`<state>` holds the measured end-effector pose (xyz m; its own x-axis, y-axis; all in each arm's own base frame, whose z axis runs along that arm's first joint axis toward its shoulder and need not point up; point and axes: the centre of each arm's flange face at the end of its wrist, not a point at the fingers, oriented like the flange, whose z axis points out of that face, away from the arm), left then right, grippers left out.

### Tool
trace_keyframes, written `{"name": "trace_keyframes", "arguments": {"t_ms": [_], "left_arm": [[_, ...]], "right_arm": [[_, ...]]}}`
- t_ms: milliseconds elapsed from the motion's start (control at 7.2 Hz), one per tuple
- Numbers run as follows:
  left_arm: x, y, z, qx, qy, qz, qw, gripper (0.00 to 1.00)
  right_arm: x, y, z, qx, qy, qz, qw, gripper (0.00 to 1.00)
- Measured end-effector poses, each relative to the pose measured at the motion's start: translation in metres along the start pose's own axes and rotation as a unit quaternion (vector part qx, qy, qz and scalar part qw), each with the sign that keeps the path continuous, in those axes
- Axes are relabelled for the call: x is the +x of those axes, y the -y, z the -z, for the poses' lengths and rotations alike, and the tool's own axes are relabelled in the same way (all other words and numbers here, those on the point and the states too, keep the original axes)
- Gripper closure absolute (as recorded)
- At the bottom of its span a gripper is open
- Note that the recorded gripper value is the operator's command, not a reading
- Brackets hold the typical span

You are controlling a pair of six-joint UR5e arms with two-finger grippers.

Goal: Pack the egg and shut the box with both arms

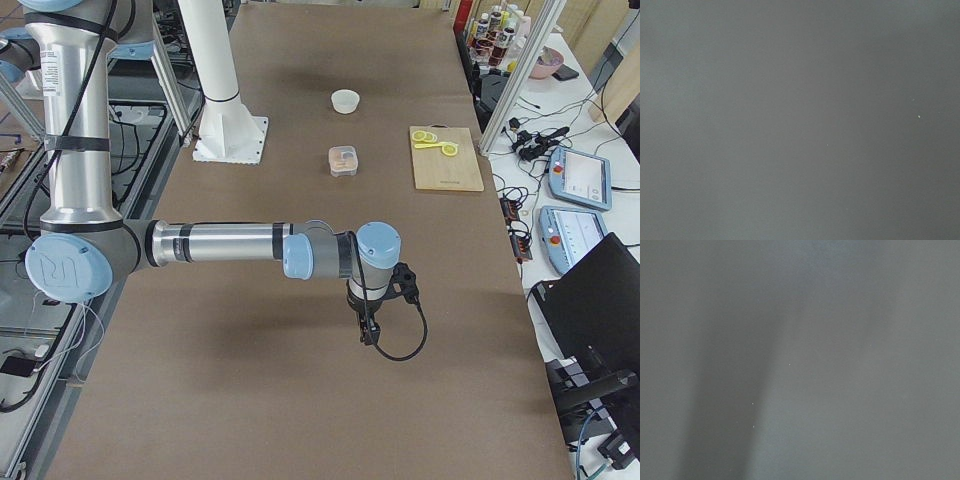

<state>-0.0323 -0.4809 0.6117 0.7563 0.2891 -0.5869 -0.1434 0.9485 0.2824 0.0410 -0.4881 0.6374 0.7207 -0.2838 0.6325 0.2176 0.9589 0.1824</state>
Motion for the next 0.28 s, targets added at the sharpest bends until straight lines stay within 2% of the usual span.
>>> {"name": "trace_keyframes", "arguments": {"t_ms": [278], "left_arm": [[0.0014, 0.0037, 0.0021, 0.003, 0.0, -0.002, 1.0, 0.02]], "right_arm": [[0.0003, 0.0005, -0.0006, -0.001, 0.0, 0.0, 1.0, 0.0]]}}
